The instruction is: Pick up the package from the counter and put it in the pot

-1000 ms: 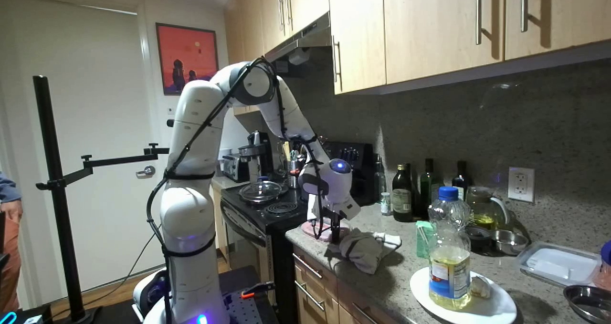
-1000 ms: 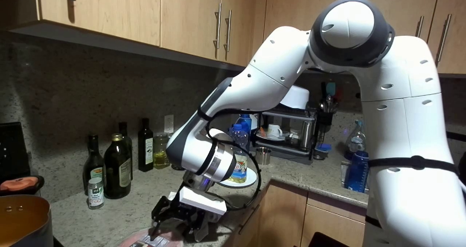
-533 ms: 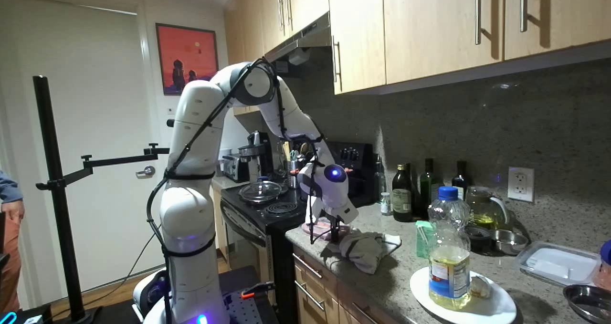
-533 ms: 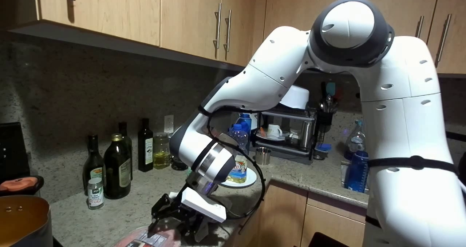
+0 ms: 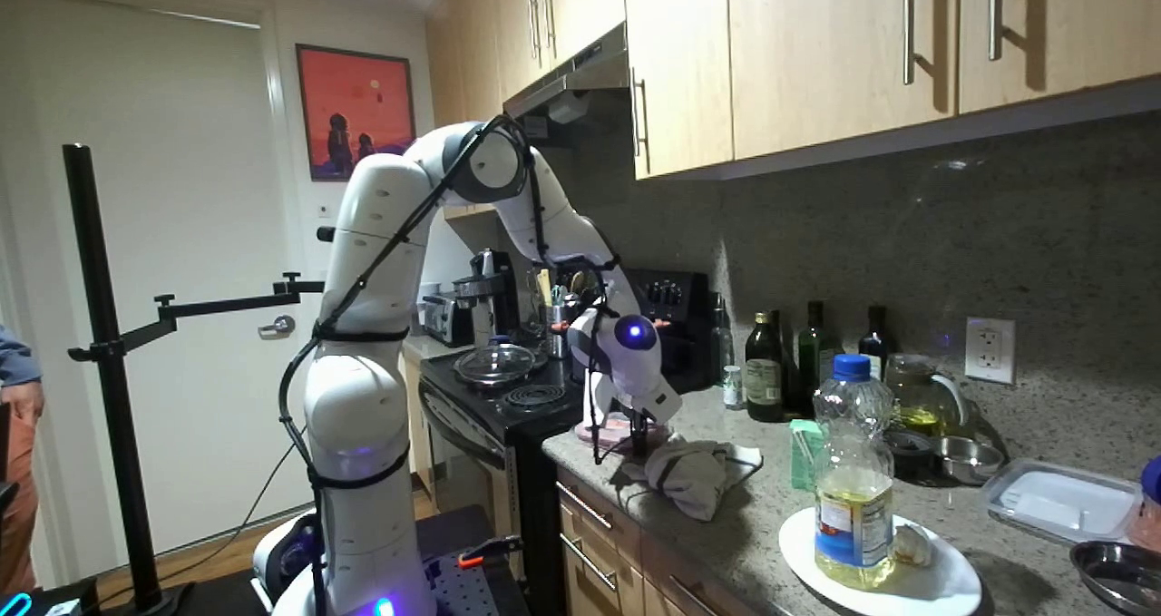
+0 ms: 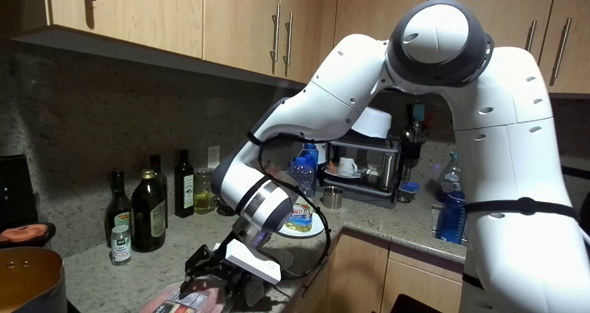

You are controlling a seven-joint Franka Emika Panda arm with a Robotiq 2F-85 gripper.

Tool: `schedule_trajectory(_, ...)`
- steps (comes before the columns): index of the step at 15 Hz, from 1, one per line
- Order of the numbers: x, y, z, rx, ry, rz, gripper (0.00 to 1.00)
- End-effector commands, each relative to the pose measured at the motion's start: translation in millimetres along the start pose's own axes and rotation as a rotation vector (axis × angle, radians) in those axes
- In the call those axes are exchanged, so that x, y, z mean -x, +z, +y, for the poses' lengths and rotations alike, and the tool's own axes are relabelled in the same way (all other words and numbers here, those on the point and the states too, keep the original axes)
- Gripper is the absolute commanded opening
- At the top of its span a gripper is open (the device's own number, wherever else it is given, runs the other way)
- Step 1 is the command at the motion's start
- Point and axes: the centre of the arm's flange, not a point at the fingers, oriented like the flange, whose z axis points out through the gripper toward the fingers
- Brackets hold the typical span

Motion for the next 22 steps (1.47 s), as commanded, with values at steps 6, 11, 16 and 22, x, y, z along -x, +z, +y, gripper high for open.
schedule_trajectory(6, -7, -17, -42, 0.020, -0.127, 0.035, 1.00)
schedule_trajectory(11, -6, -34, -63, 0.039, -0.188, 0.055, 1.00)
schedule_trajectory(16, -6, -48, -91, 0.063, -0.254, 0.074, 0.98)
schedule_trajectory(22, -8, -46, -102, 0.105, -0.320, 0.057, 0.45)
